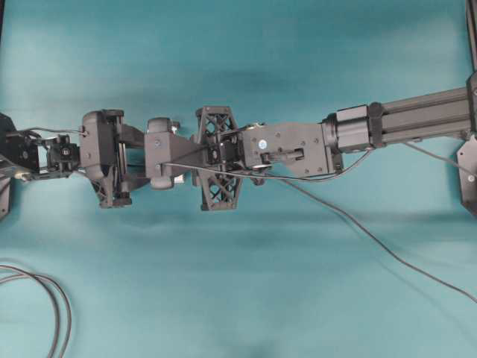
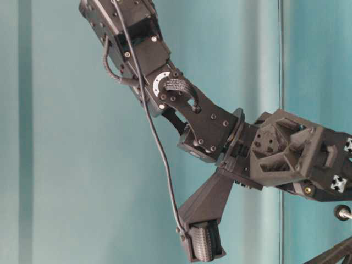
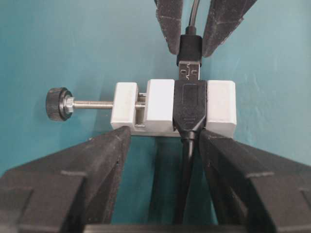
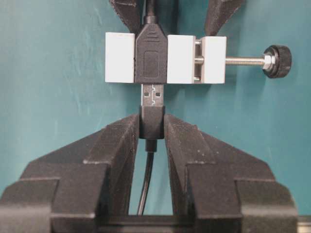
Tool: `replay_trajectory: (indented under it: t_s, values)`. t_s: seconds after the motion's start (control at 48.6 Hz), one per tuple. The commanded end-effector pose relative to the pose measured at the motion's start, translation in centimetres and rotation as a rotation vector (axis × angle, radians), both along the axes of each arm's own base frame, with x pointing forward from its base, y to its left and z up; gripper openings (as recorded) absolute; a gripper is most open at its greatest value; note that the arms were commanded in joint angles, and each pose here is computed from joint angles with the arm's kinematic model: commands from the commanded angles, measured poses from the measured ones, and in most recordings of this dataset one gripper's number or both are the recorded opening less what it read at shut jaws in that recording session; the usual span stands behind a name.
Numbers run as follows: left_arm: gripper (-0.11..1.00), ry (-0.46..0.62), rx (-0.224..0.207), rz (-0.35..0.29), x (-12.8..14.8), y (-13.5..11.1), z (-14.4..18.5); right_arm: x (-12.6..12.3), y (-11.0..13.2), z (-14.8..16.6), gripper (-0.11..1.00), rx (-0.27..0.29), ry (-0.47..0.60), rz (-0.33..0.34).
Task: Insert the USB cable into the female connector supported by the left arm.
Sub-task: 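Push the plug leftward into the female connector with the right gripper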
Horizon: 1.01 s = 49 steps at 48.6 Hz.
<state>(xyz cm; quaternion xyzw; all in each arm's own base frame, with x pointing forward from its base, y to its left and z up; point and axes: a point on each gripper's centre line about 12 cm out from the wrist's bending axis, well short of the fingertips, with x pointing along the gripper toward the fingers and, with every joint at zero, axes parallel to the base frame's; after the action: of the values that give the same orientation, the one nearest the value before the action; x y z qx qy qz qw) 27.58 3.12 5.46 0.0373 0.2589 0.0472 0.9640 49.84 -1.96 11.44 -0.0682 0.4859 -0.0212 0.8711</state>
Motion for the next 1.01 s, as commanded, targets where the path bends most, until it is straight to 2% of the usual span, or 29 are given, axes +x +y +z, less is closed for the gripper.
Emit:
replay_trajectory:
  t_s: [0.0, 0.987]
  values:
    - [0.64, -0.021, 0.013, -0.003, 0.45, 0.13, 0.43, 0.88, 0.23, 1.96, 0.21, -0.001, -0.061, 0.006]
    - [0.64, -0.046, 0.018, -0.011, 1.14, 0.05, 0.81, 1.71, 0.63, 1.98, 0.21, 0.006, -0.11, 0.016]
